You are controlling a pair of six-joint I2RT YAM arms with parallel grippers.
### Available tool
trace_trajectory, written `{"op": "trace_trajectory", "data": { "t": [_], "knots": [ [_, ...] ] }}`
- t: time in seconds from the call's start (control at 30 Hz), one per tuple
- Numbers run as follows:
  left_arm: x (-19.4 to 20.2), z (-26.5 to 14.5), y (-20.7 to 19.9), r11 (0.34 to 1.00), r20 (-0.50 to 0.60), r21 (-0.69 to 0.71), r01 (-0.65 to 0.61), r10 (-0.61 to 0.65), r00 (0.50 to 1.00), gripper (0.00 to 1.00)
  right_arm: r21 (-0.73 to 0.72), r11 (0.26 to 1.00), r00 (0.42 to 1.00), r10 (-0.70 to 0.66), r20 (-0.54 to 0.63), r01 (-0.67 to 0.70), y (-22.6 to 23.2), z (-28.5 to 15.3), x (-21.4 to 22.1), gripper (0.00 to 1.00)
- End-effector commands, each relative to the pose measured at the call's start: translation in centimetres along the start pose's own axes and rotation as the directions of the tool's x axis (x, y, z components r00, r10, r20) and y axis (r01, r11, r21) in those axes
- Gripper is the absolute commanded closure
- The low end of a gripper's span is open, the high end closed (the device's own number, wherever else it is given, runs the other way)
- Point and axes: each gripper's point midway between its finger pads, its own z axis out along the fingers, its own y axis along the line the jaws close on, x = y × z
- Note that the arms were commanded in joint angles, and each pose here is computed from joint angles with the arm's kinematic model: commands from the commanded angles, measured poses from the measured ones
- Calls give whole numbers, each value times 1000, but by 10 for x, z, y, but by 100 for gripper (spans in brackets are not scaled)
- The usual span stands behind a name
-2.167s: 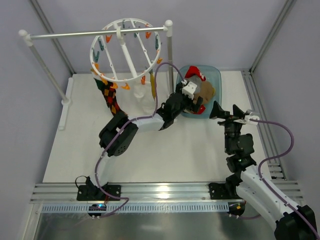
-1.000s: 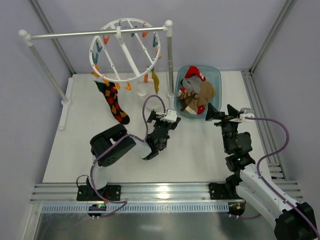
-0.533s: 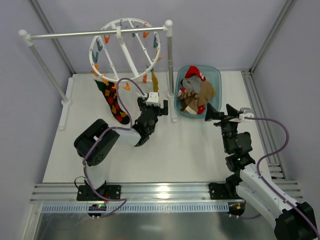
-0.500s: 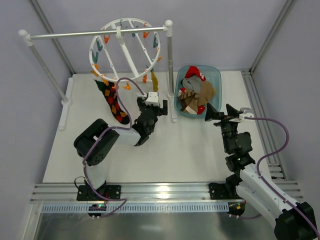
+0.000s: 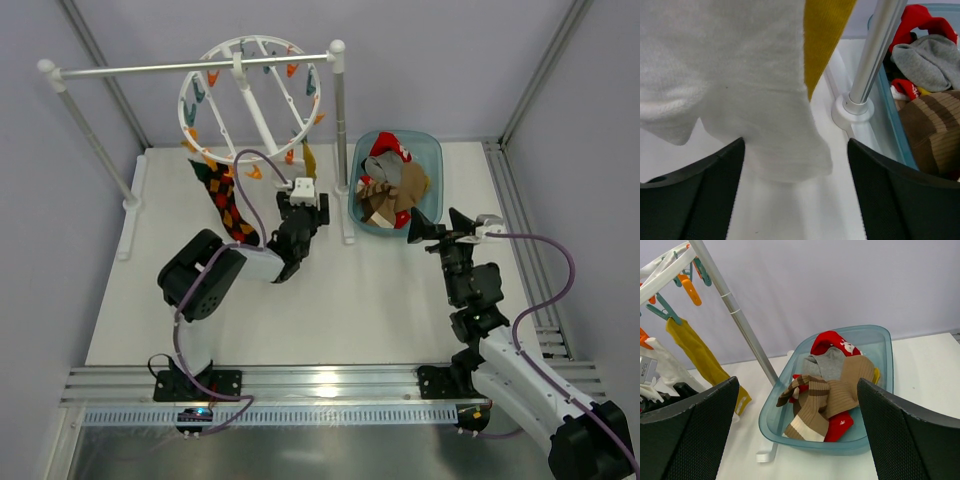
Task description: Remove the socks clipped to the hanger
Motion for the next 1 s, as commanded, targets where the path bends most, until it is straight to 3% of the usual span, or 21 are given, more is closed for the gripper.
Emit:
{"op": "trace_trajectory", "data": {
  "t": [0.0, 0.03, 0.17, 0.3, 0.37, 0.6, 0.97],
  "knots": [
    [-11, 8, 6, 998, 59, -34, 43, -41, 997, 26, -18, 1000, 998, 19, 66, -18, 6, 5, -21, 0],
    [-8, 4, 8, 998, 57, -33, 48, -46, 997, 39, -18, 1000, 998, 18, 66, -17, 6, 5, -21, 1],
    [-7, -4, 9, 998, 52, -15, 65, -64, 997, 57, -21, 1000, 998, 20, 65, -19, 7, 6, -21, 0],
    [-12, -10, 10, 998, 66, 5, 70, -70, 995, 93, -39, 999, 998, 18, 54, -16, 11, 7, -19, 0],
    [-9, -17, 7, 997, 54, 38, 69, -71, 996, 100, -85, 996, 999, 3, 43, 1, 19, 9, -17, 0],
    [-35, -58, -2, 975, 82, 191, 115, -132, 988, 100, -346, 938, 999, -36, -41, 19, 72, 20, -5, 0],
    [-14, -104, -14, 927, -10, 357, 116, -120, 993, 100, -622, 782, 994, -29, -101, -41, 153, 35, 1, 0]
  ]
}}
